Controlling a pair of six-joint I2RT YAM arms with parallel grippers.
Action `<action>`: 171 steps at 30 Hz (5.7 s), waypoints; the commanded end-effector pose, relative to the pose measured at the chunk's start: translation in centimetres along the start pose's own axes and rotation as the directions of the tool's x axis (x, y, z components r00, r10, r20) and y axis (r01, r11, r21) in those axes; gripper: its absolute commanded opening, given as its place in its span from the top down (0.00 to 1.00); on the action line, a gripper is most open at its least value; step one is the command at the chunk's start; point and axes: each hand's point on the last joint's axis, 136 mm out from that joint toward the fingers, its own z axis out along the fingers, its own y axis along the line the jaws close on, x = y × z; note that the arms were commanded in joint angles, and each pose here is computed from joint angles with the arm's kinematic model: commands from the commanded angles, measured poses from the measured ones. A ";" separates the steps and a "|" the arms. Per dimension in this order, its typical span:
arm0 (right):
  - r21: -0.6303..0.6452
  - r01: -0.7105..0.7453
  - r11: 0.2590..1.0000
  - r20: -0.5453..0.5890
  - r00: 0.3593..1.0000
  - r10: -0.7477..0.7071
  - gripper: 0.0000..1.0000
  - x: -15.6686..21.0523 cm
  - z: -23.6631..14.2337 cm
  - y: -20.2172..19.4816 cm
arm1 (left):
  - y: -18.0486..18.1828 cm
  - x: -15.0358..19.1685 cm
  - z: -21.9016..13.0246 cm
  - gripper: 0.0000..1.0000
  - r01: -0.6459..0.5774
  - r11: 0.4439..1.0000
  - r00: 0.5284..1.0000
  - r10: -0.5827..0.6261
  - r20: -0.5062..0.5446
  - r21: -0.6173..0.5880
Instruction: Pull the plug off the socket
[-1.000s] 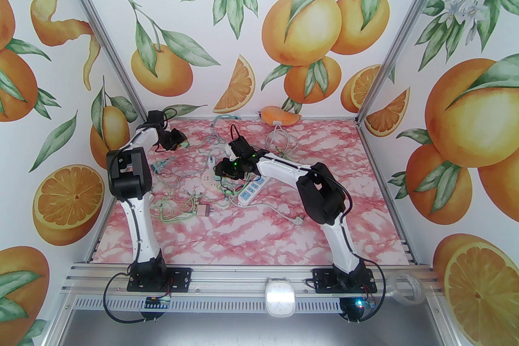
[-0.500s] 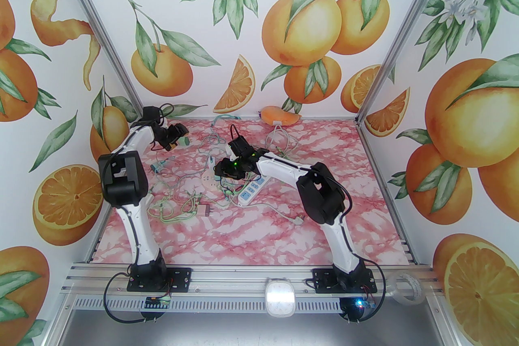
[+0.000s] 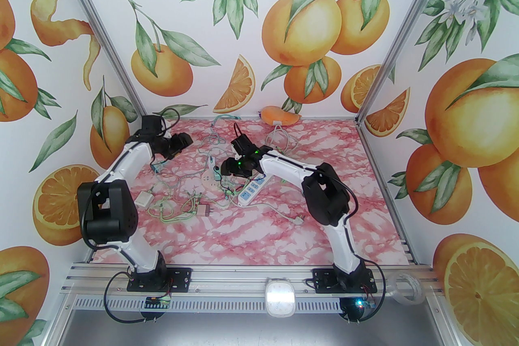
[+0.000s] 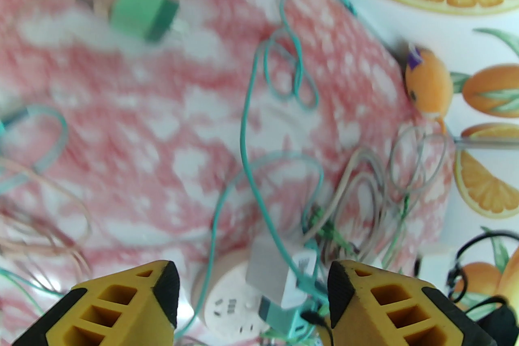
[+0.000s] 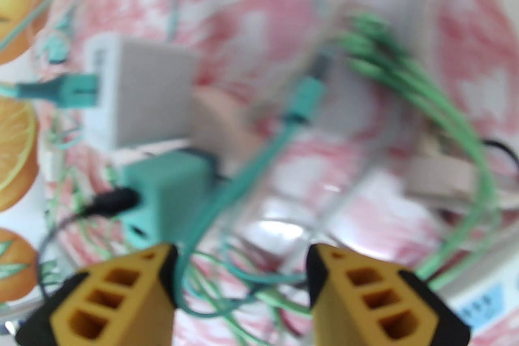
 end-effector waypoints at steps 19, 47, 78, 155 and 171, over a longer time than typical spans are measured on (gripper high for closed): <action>0.051 0.163 0.985 0.091 0.982 -0.167 0.54 0.1 -2.2 5.4 | 0.0 7.2 -0.9 0.67 -0.016 0.992 1.000 0.018 -0.015 0.127; 0.053 0.140 0.989 0.078 0.986 -0.144 0.54 0.7 4.3 6.2 | 2.2 9.6 -0.3 0.68 0.023 0.998 0.998 -0.019 -0.064 0.065; 0.180 0.278 0.944 0.083 0.952 -0.296 0.68 1.6 3.4 5.3 | 2.7 11.2 7.3 0.52 -0.007 0.998 0.975 0.021 -0.219 0.063; 0.226 0.269 0.936 -0.007 0.961 -0.275 0.69 2.9 0.3 -0.9 | -3.2 25.3 11.6 0.73 0.034 0.983 0.917 -0.102 -0.385 -0.181; 0.010 0.086 0.996 0.042 0.995 -0.087 0.69 1.9 0.5 0.3 | -2.1 26.0 11.8 0.74 0.043 0.977 0.913 -0.123 -0.389 -0.208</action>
